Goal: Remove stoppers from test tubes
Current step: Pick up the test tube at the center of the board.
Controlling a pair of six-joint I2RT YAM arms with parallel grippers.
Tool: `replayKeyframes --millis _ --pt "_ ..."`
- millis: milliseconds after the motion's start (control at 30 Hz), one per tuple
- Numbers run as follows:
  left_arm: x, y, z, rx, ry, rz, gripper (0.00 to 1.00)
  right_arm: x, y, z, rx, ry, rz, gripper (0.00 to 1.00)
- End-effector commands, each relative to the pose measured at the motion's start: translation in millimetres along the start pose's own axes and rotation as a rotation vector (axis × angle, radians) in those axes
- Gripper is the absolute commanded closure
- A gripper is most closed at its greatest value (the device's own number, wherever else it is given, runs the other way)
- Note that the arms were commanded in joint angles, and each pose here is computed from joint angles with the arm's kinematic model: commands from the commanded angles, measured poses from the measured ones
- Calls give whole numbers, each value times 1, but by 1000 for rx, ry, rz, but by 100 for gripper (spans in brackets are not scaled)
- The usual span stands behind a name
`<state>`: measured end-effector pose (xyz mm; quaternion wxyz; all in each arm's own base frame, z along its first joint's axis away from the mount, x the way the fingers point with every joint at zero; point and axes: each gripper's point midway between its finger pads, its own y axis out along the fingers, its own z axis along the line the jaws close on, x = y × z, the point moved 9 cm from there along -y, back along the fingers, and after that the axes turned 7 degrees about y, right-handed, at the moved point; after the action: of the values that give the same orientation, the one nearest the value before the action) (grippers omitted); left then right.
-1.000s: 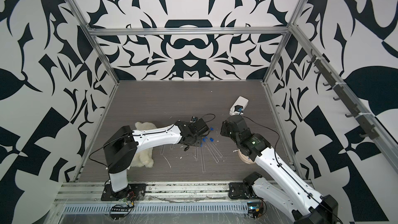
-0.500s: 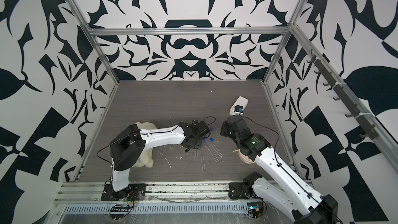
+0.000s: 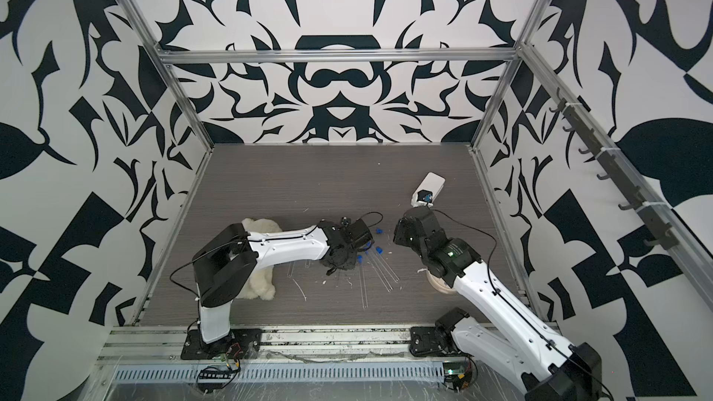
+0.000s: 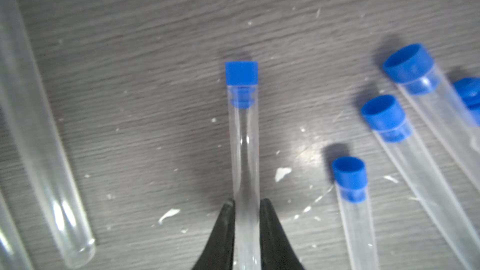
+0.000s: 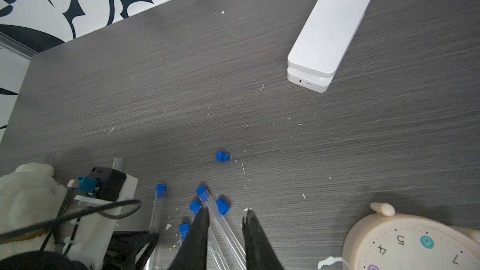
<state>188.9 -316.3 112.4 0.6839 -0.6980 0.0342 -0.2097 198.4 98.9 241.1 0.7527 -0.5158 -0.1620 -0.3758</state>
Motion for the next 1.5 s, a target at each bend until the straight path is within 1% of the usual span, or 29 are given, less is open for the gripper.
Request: replayKeyframes --millis 0,67,133,233,367,667,733,867,1067,1467 --pt "-18 -3 18 52 22 58 83 4 0 7 44 21 -16 76" --pt "-23 -5 22 53 25 60 84 4 2 8 45 19 -13 76" --pt "-27 -6 26 51 29 69 84 1 4 10 67 17 20 75" --pt "-33 -6 29 49 31 82 83 0 7 11 60 14 33 70" --pt "-38 -5 33 57 25 101 79 0 8 11 62 21 36 64" --pt "-49 4 36 80 13 154 71 -2 12 12 71 22 42 64" --pt "-50 6 35 79 15 162 72 -2 12 12 70 23 44 64" --pt "-52 4 36 69 5 156 78 -2 12 12 76 26 43 64" --pt "-53 1 36 46 0 151 82 -1 10 12 80 29 38 65" --pt "-53 3 36 30 3 162 80 -1 10 13 85 34 38 65"
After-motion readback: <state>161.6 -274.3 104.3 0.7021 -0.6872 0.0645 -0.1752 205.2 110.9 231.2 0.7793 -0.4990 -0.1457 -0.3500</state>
